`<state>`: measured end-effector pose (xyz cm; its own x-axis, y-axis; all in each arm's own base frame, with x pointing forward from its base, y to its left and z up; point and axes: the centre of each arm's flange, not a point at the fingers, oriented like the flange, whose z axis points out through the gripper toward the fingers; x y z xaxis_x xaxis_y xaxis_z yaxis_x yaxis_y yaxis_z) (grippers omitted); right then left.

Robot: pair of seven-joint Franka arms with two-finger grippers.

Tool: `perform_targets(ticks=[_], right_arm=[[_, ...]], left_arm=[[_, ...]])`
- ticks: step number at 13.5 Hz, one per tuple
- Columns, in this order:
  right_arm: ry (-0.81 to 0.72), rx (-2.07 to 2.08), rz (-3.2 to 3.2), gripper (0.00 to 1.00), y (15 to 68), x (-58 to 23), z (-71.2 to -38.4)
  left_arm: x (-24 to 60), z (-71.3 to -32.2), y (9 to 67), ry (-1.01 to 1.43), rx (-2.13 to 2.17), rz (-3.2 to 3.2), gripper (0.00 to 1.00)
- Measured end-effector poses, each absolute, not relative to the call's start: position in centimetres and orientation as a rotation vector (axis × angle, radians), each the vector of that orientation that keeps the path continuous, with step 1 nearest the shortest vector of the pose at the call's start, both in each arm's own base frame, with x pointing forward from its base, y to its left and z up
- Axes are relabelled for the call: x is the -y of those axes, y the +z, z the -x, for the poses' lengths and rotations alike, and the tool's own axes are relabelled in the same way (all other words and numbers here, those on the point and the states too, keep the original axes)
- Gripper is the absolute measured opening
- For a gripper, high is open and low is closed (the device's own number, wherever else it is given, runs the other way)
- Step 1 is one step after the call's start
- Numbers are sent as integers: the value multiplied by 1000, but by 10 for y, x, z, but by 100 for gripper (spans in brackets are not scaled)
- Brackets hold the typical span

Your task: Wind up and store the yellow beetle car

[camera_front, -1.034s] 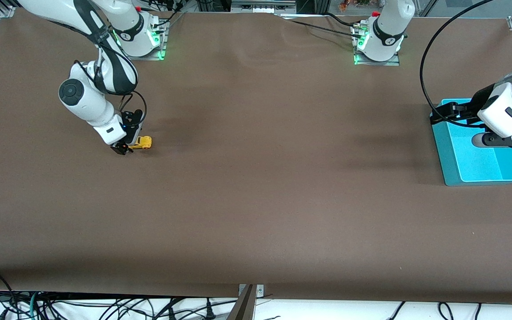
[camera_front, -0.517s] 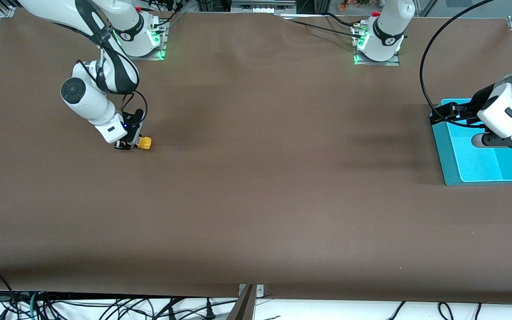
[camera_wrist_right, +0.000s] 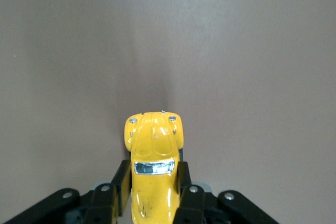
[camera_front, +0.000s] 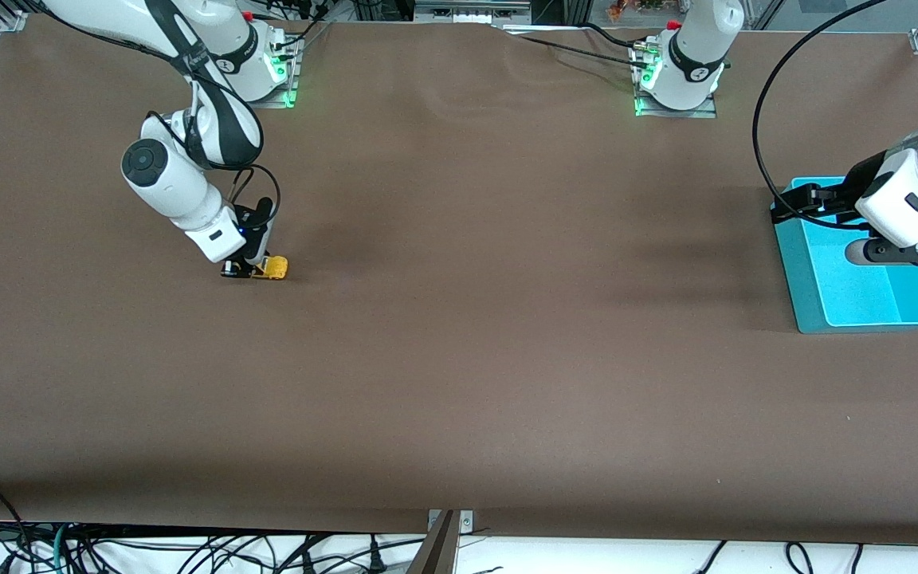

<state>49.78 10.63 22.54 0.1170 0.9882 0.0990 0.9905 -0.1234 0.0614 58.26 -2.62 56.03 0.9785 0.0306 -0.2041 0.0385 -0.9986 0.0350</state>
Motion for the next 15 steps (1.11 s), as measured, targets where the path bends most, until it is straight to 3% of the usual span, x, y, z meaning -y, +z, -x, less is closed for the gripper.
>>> perform_targets(ticks=[4,15], right_arm=[[-155,2044,2310,39,200,-111,-503],[-162,2204,2169,39,200,-103,-507]], left_arm=[[26,-583,561,-315,-54,-3086,100],[27,-584,569,-287,-51,-3088,100]])
